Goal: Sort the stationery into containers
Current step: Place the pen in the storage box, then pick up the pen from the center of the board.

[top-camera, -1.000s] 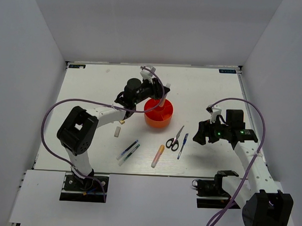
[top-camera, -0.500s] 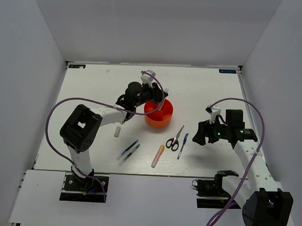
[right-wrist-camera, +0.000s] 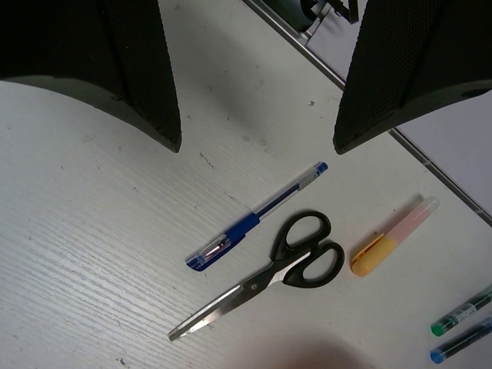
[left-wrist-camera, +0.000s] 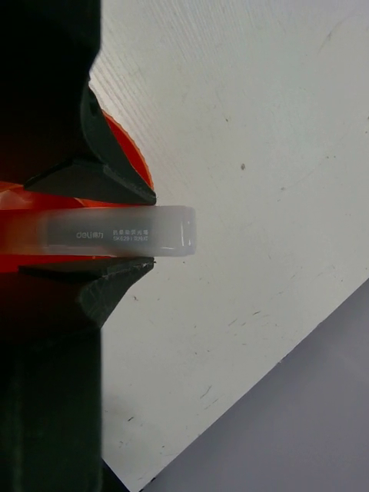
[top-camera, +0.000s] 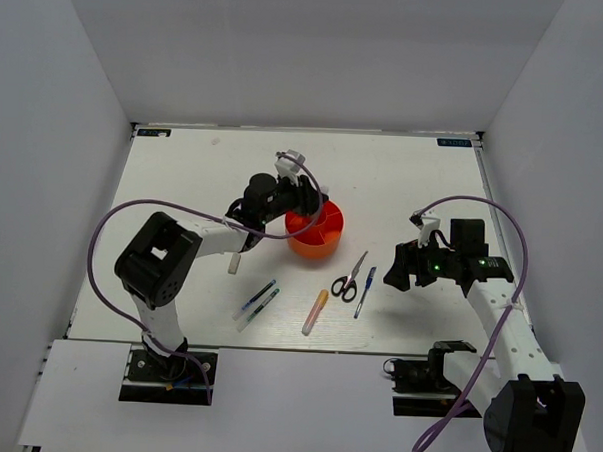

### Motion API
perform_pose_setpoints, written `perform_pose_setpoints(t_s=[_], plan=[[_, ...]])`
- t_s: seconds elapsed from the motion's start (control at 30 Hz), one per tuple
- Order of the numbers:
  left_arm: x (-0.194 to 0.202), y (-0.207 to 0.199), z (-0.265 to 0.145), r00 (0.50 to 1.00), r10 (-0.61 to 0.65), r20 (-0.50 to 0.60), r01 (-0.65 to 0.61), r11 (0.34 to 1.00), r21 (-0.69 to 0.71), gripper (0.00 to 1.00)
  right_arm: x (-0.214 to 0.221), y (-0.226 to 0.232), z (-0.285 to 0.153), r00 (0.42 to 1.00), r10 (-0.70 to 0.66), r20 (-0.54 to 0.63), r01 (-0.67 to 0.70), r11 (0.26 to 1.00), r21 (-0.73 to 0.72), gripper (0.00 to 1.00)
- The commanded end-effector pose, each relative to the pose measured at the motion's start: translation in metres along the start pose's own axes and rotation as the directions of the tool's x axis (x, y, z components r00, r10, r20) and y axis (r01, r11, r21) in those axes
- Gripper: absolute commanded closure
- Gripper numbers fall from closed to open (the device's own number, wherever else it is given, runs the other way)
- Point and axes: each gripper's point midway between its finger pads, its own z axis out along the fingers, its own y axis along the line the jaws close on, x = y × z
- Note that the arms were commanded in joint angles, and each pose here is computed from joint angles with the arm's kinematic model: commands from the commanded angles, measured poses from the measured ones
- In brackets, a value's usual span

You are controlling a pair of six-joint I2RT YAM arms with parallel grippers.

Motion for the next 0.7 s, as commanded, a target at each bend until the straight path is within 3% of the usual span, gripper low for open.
perform_pose_setpoints(t_s=[0.0, 0.17, 0.4, 0.53, 0.57, 0.63, 0.67], plan=[[-0.011, -0.007, -0.009, 1.0, 0.022, 0.01, -0.022, 1.0, 0.006, 0.54, -0.013, 0.002, -0.005, 0.999, -0.025, 0.024, 0.025, 1.0, -0.009, 0.18], [-0.018, -0.011, -0.009, 0.999, 0.032, 0.018, -0.032, 0.999, 0.002, 0.38, -0.012, 0.002, -0.005, 0.999, -0.028, 0.024, 0.028, 1.0, -0.01, 0.18], [-0.037, -0.018, -0.016, 0.997, 0.052, 0.051, -0.053, 0.999, 0.006, 0.34, -0.011, 0.002, -0.005, 0.999, -0.034, 0.024, 0.034, 0.999, -0.01, 0.18], [-0.073, -0.035, -0.033, 0.989, 0.086, 0.119, -0.088, 0.996, 0.012, 0.34, -0.013, 0.006, -0.006, 0.995, -0.092, 0.045, 0.093, 0.995, -0.032, 0.17], [-0.08, -0.037, -0.036, 0.987, 0.094, 0.129, -0.096, 0.995, 0.009, 0.34, -0.012, 0.012, -0.006, 0.993, -0.105, 0.051, 0.108, 0.992, -0.057, 0.21], [-0.082, -0.038, -0.051, 0.991, 0.101, 0.082, -0.099, 0.995, -0.031, 0.48, -0.012, 0.014, -0.006, 0.977, -0.203, 0.07, 0.208, 0.975, -0.082, 0.33], [-0.109, -0.052, -0.069, 0.983, 0.133, 0.129, -0.131, 0.991, -0.025, 0.6, -0.013, 0.024, -0.006, 0.97, -0.225, 0.095, 0.236, 0.962, -0.137, 0.43]])
